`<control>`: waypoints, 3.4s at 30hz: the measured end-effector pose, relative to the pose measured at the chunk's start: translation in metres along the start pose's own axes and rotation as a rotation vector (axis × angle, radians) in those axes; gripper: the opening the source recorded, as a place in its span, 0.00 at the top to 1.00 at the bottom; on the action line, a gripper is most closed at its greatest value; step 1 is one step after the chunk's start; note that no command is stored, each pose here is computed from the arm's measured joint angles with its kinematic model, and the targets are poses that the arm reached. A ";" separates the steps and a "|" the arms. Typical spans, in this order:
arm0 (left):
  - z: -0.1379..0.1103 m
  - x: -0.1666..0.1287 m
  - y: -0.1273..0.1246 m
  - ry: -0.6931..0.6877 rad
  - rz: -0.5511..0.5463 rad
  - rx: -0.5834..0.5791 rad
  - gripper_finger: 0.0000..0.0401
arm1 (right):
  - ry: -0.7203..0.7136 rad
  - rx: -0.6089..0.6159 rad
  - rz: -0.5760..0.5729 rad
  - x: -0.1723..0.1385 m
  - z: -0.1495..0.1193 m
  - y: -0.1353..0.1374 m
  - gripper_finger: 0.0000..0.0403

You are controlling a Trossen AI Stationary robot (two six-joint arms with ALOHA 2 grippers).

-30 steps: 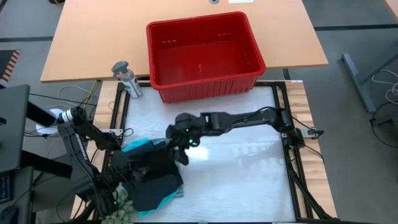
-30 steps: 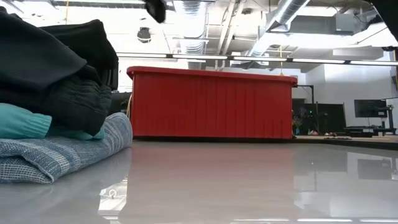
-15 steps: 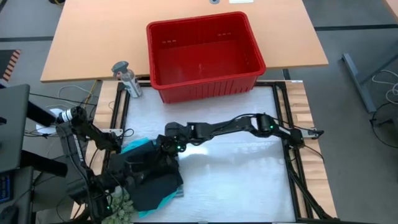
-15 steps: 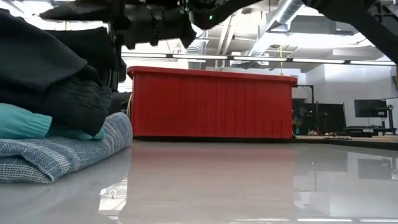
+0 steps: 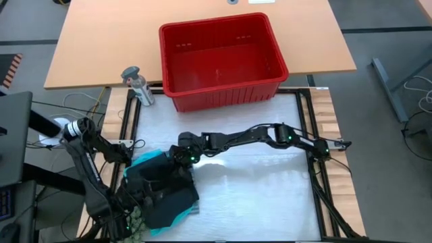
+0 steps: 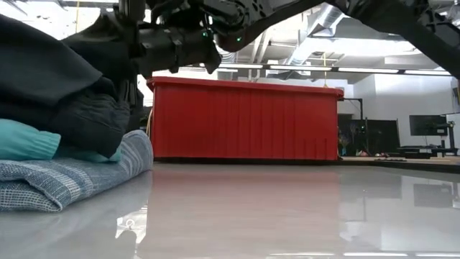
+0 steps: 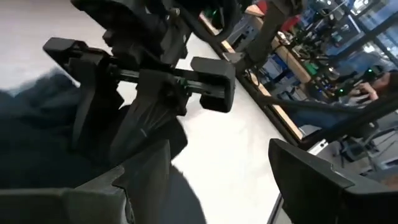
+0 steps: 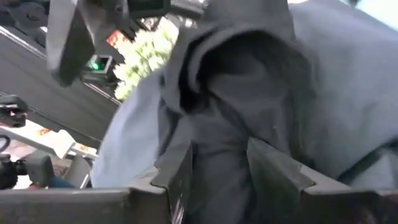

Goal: Fold Laundry from Bin
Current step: Stack the black boxer on top of the folded black shorts, then put all the folded clothes into the red organizer bin

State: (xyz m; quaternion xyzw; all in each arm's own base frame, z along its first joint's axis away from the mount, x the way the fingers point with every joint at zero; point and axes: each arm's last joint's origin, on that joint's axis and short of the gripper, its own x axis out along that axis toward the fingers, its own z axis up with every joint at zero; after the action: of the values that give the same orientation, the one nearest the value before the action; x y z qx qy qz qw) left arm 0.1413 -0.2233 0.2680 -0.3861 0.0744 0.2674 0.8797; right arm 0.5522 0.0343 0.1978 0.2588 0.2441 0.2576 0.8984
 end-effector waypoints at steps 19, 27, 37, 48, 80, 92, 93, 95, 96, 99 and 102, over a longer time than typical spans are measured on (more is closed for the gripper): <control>-0.005 0.014 0.034 0.235 0.445 0.066 0.35 | 0.033 0.004 -0.004 0.004 -0.006 0.003 0.56; 0.022 0.007 0.026 0.204 0.511 0.182 0.35 | 0.040 0.007 -0.008 0.004 -0.007 0.002 0.56; 0.033 0.018 0.025 0.136 0.520 0.078 0.35 | 0.062 -0.001 -0.046 0.004 -0.010 0.000 0.56; 0.065 0.019 -0.003 0.130 0.379 0.035 0.35 | 0.033 0.004 -0.044 -0.008 0.003 0.004 0.56; 0.029 0.016 0.020 0.170 0.337 -0.076 0.35 | 0.283 0.374 -0.677 -0.118 0.017 0.049 0.34; 0.029 0.016 0.020 0.170 0.335 -0.073 0.35 | 0.198 0.512 -0.565 -0.066 -0.001 0.046 0.08; 0.029 0.016 0.020 0.170 0.335 -0.072 0.35 | 0.197 0.526 -0.558 -0.063 -0.003 0.044 0.07; 0.029 0.016 0.020 0.170 0.335 -0.073 0.35 | 0.165 0.544 -0.542 -0.056 -0.004 0.039 0.07; 0.029 0.016 0.020 0.171 0.335 -0.073 0.35 | 0.160 0.549 -0.537 -0.055 -0.004 0.037 0.07; 0.029 0.016 0.020 0.171 0.335 -0.074 0.35 | 0.150 0.553 -0.545 -0.048 -0.008 0.029 0.07; 0.029 0.016 0.020 0.170 0.335 -0.073 0.35 | 0.167 0.570 -0.558 -0.044 -0.015 0.018 0.07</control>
State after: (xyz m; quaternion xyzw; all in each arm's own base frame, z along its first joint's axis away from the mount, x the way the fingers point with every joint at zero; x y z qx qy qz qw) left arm 0.1421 -0.1844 0.2698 -0.4213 0.2017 0.3790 0.7989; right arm 0.5044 0.0269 0.2110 0.3993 0.4388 -0.0540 0.8032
